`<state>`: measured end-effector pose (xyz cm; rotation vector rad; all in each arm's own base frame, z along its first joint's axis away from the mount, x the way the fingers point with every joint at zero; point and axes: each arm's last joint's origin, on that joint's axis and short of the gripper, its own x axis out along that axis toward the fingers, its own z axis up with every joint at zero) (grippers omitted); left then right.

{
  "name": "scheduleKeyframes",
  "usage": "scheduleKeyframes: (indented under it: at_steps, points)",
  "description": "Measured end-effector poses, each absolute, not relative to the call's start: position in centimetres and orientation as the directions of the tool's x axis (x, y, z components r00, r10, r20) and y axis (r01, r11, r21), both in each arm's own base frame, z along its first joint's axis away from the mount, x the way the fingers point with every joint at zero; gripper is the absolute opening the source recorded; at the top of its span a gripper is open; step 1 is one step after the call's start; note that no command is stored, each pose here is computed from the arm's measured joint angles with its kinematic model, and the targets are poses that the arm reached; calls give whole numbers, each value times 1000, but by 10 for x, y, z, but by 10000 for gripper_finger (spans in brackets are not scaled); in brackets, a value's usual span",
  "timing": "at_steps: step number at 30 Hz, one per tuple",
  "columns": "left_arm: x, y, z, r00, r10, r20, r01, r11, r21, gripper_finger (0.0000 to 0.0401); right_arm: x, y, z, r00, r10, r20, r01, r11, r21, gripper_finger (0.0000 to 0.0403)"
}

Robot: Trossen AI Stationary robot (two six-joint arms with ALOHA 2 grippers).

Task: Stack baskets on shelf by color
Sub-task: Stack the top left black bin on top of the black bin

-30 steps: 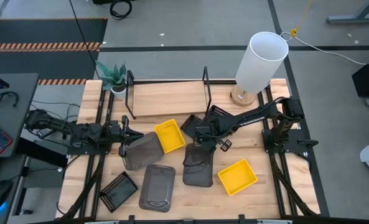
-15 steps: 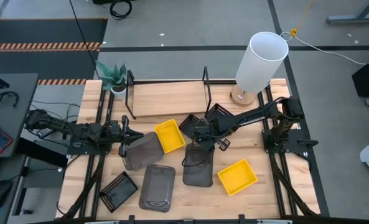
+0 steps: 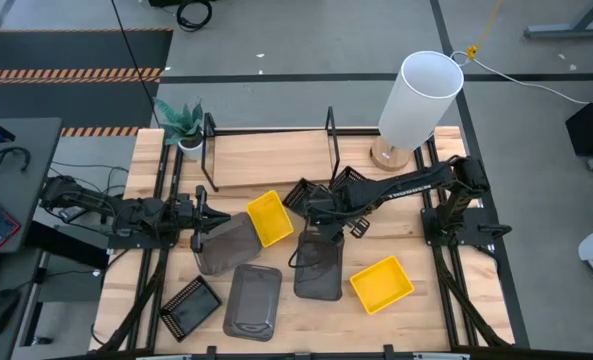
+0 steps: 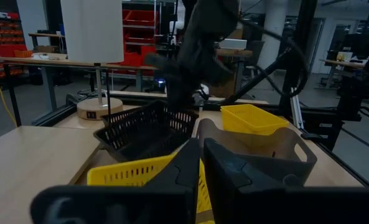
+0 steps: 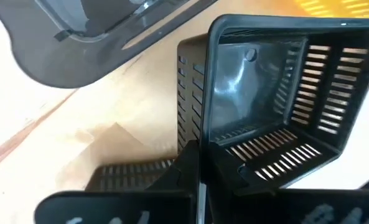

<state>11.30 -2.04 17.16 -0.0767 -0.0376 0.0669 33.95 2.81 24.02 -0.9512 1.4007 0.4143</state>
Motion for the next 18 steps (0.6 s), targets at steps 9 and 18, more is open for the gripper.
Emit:
scheduleKeyframes:
  at_steps: [9,18]
  points:
    - [113,-20,171,997,68,34,-65,995,-78,38,331,30,257,85,-301,-950,-718,642,-267,15]
    - [113,-20,172,997,68,35,-65,995,-78,28,322,37,257,12,-325,-946,-718,655,-235,15]
